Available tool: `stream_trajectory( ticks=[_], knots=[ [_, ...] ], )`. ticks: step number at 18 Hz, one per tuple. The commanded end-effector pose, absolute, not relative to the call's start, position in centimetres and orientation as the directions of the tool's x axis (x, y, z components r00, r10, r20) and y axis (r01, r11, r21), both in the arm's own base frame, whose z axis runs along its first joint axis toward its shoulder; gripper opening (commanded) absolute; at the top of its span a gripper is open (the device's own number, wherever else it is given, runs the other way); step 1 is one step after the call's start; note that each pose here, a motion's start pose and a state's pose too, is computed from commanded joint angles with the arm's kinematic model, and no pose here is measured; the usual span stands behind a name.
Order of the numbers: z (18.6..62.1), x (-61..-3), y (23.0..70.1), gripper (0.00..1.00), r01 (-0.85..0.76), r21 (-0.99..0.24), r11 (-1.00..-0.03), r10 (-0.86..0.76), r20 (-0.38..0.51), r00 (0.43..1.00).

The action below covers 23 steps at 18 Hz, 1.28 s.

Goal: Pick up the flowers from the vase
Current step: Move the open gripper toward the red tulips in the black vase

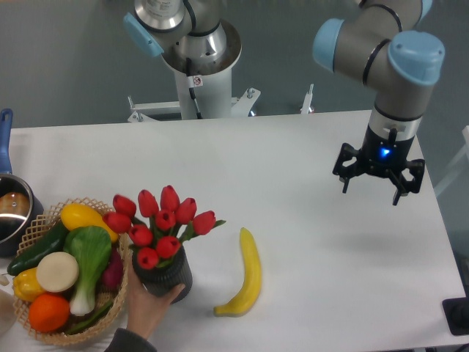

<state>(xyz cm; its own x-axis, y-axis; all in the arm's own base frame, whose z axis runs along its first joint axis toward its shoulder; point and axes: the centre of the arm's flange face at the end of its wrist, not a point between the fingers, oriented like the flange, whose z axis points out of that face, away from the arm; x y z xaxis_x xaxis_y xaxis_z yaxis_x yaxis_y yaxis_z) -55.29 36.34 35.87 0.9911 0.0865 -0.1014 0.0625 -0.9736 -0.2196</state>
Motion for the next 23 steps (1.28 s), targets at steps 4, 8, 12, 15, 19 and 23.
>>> stream_trajectory(
  ticks=[4,8,12,15,19,23],
  knots=[
    [35.1,-54.9,37.3,1.00,0.052,-0.216,-0.975,0.074,-0.096,0.993],
    [34.6,-53.0,37.7,1.00,0.048,-0.217,-0.975,0.067,-0.080,0.995],
    [33.6,-48.3,38.1,1.00,0.031,-0.332,-0.943,0.074,-0.117,0.990],
    [32.9,-46.0,38.5,1.00,0.049,-0.390,-0.919,0.080,-0.064,0.995],
    [32.7,-40.8,42.9,1.00,-0.051,-0.412,-0.910,-0.034,-0.049,0.998],
    [33.3,-36.9,45.4,1.00,-0.111,-0.498,-0.860,-0.125,-0.006,0.992]
  ],
)
